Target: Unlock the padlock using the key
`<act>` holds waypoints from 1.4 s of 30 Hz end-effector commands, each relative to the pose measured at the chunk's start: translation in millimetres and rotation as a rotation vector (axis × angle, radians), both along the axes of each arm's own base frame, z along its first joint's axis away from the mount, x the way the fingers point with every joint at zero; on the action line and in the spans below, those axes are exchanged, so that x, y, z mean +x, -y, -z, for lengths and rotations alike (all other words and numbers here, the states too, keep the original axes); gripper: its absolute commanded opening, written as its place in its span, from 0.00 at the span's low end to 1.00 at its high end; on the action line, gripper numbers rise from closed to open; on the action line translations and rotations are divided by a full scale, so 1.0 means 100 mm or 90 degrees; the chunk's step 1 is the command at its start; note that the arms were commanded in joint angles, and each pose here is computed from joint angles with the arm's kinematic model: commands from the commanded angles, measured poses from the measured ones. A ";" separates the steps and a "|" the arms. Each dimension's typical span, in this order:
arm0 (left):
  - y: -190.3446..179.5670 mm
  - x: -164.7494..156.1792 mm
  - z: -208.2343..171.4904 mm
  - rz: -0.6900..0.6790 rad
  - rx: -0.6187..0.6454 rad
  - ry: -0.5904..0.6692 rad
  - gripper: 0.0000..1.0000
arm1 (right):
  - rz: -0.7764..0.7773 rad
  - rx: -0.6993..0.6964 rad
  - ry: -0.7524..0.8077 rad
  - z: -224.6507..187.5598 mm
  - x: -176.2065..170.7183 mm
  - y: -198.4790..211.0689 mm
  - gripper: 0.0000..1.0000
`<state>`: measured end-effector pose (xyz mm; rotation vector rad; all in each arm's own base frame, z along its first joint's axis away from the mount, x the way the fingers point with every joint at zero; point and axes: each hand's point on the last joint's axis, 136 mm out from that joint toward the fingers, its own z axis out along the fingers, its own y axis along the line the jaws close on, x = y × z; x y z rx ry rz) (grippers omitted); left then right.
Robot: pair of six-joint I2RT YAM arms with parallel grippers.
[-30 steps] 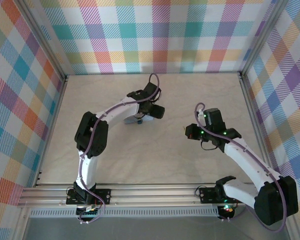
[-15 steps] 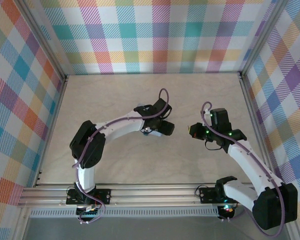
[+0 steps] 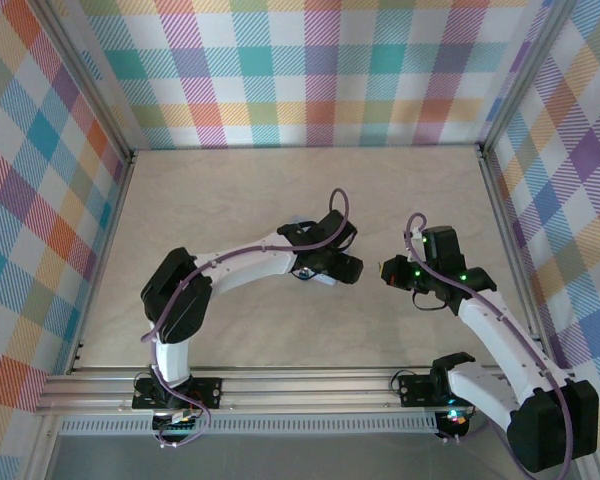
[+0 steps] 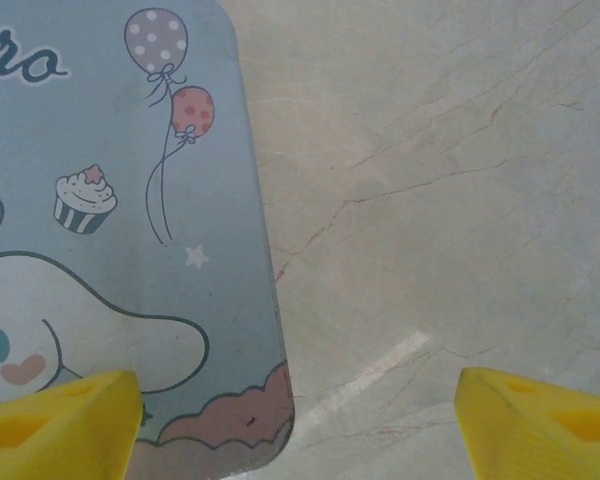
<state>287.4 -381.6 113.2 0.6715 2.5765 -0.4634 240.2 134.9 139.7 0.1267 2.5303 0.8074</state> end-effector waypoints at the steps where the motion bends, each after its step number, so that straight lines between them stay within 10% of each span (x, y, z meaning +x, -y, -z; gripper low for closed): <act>1: 0.00 -0.03 -0.45 -0.003 -0.058 0.028 0.83 | -0.009 0.002 -0.005 0.01 -0.06 0.00 0.00; 19: -1.24 -0.24 -0.72 -0.162 -0.278 0.084 0.88 | -0.076 0.083 0.019 -0.06 -0.07 -0.25 0.00; 42: -1.14 -0.31 -0.10 -0.077 -0.365 0.107 0.82 | -0.154 0.191 0.051 -0.17 -0.02 -0.73 0.00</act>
